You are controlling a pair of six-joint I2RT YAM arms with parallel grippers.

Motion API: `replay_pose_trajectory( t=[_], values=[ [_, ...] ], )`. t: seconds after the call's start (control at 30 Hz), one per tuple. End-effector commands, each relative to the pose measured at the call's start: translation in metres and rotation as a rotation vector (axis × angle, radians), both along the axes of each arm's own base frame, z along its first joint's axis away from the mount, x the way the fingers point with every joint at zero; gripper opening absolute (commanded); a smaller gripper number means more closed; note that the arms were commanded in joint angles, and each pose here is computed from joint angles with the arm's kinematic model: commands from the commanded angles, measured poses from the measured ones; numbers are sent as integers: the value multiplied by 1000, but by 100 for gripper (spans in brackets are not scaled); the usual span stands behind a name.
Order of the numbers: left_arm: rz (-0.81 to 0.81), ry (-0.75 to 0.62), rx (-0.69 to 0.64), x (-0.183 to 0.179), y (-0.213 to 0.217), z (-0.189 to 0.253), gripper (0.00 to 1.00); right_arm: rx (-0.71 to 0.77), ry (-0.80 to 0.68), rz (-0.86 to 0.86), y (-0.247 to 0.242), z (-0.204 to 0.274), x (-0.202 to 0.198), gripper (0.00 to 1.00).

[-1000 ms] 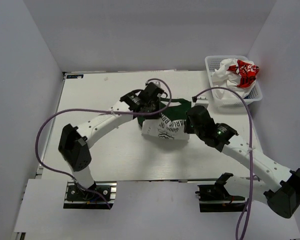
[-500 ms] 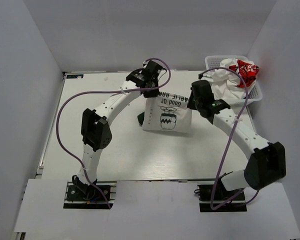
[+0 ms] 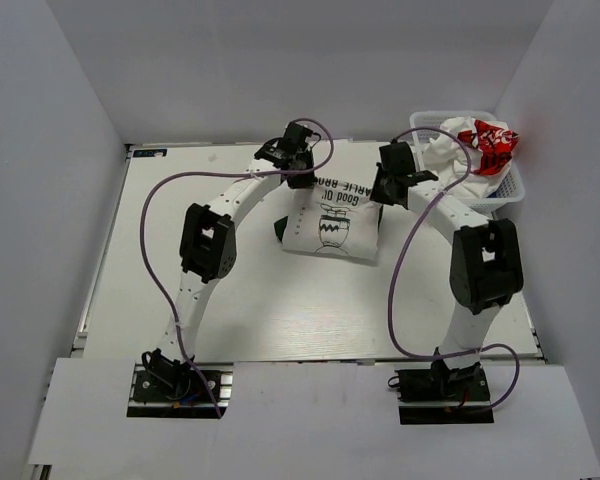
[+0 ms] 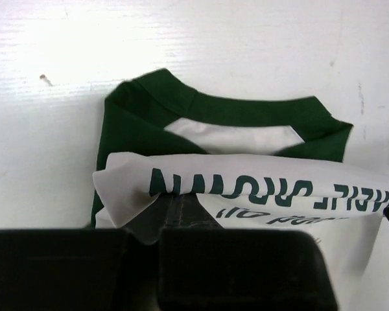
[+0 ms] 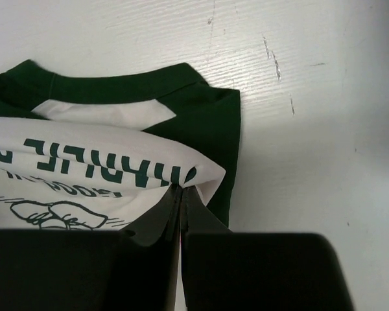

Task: Fold and stack the t-shirts

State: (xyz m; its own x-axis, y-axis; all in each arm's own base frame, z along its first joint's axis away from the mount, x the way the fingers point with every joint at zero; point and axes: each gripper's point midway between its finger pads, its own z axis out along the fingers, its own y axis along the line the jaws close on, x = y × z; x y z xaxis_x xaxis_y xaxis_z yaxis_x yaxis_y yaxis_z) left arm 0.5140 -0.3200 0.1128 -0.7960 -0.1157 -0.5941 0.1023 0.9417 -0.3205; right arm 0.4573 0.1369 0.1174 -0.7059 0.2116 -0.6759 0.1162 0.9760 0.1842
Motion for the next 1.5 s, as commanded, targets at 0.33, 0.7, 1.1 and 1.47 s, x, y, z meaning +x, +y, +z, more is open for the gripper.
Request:
replay_pose_trajectory(
  t=[0.33, 0.7, 1.1, 1.47],
  values=[
    [5, -243, -116, 72, -3, 30, 100, 0, -7, 7, -7, -4, 86, 90],
    [-151, -222, -220, 13, -19, 84, 100, 287, -147, 361, 53, 82, 9, 90],
    [-200, 178, -277, -73, -30, -38, 100, 595, 99, 487, 73, -18, -83, 90],
    [-152, 161, -223, -63, -17, -34, 100, 483, 115, 426, 46, -58, -62, 90]
  ],
)
